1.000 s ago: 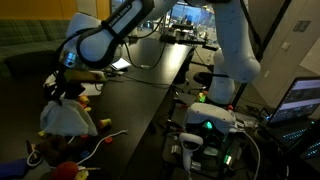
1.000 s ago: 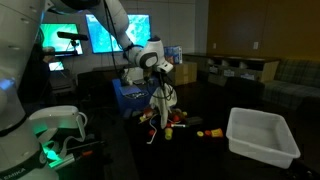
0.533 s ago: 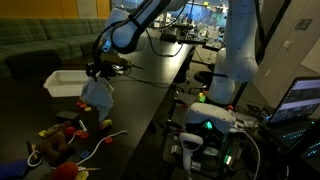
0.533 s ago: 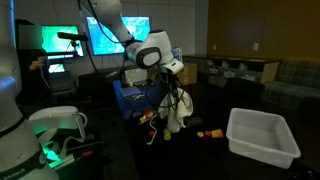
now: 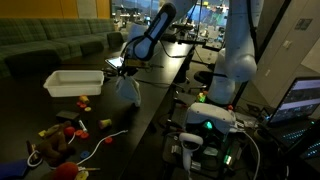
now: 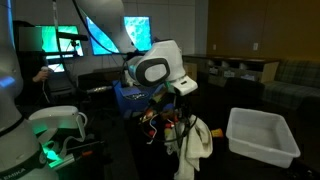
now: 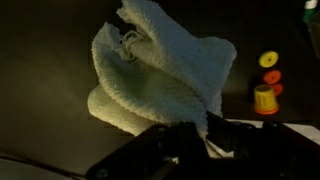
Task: Use the towel to sweep the things on the table to the left and then put the towel in the white bin
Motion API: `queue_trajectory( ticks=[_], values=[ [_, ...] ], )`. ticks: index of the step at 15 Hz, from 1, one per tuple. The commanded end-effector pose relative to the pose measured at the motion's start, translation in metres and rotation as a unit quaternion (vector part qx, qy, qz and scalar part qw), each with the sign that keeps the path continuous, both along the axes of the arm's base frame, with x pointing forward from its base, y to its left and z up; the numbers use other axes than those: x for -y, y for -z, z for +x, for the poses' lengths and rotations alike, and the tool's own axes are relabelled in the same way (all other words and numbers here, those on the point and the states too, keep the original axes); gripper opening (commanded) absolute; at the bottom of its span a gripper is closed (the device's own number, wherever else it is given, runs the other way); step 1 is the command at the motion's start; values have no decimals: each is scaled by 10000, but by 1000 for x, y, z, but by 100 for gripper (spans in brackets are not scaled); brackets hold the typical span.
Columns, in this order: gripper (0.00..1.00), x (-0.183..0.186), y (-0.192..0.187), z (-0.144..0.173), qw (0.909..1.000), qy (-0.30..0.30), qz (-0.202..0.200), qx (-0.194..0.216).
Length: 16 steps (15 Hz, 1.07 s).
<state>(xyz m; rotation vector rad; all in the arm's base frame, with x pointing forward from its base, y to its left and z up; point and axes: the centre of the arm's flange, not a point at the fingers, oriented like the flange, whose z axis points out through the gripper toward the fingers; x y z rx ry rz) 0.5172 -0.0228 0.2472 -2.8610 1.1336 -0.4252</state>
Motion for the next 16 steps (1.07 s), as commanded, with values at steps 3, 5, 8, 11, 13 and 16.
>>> queue_trajectory(
  ticks=[3,5,8,11,13,16],
  values=[
    [9,-13,63,2,9962,83,-749,-428],
    [9,-36,86,-1,9939,-124,-895,-627],
    [9,-85,113,-9,9899,-630,-899,-902],
    [9,-142,136,-21,9828,-1208,-829,-1127],
    [9,-175,146,-31,9770,-1568,-734,-1243],
    [9,-217,155,-38,9703,-1926,-613,-1330]
  ],
)
